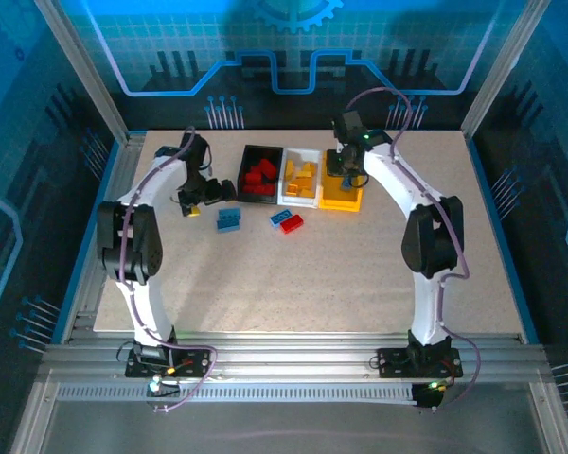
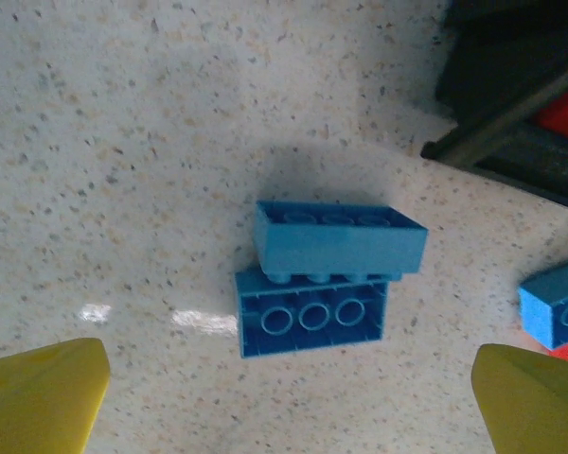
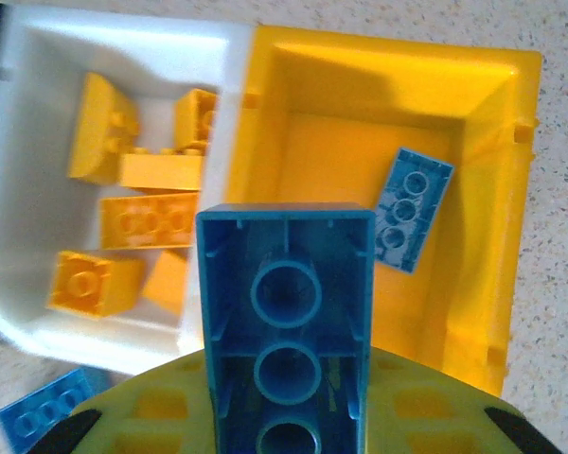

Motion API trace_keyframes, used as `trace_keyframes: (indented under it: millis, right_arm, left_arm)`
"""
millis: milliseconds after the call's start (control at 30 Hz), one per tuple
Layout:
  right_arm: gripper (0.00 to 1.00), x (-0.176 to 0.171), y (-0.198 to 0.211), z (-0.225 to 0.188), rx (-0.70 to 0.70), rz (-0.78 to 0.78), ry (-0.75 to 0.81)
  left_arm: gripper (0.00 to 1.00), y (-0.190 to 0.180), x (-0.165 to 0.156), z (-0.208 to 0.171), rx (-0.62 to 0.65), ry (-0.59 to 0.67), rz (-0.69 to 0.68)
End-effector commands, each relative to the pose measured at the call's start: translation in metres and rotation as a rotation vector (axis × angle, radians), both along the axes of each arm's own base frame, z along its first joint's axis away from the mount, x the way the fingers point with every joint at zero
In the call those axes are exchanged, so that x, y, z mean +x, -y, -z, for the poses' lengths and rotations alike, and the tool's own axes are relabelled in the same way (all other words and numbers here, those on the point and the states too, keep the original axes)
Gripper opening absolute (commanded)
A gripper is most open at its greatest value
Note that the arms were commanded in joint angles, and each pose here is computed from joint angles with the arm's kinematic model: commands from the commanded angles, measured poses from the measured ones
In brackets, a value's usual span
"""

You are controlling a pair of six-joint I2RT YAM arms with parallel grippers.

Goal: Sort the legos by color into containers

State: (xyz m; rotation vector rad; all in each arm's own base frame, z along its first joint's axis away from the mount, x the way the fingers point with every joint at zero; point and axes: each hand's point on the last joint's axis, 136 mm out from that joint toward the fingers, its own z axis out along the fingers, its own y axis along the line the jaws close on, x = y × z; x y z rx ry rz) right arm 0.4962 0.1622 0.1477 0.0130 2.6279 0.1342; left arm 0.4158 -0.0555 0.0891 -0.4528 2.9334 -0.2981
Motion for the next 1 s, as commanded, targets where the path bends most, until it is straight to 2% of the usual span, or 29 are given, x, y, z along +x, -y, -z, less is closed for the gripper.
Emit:
trace_keyframes:
  millis: [0,67,233,333,633,867,967]
  right_arm:
    - [0.28,0.015,0.010,0.021,-0.009,0.016,-0.028]
    - [0.34,0.022,0.015,0.029,-0.001,0.031,-0.043]
    - [0.56,0.022,0.013,0.028,0.007,0.029,-0.047]
    - [0.62,0.015,0.010,0.020,0.010,0.020,-0.041]
    - [0.66,-0.036,-0.017,0.004,0.005,-0.071,-0.037]
    - [0.67,-0.056,-0.021,-0.005,0.019,-0.084,-0.030]
    - [0.67,-0.063,-0.035,-0.009,0.021,-0.124,-0.024]
  left_arm:
    - [0.99,-0.002,-0.003,0.005,0.083,-0.044,0.100]
    - [0.99,0.002,-0.001,0.010,0.104,-0.057,0.143]
    - [0.98,0.010,0.003,0.027,0.142,-0.088,0.189]
    - [0.98,0.013,0.011,0.034,0.154,-0.087,0.197]
    - [0.98,0.023,0.034,0.054,0.158,-0.096,0.169]
    - [0.87,0.032,0.025,0.068,0.170,-0.142,0.142]
    - [0.77,0.031,0.019,0.074,0.172,-0.160,0.127]
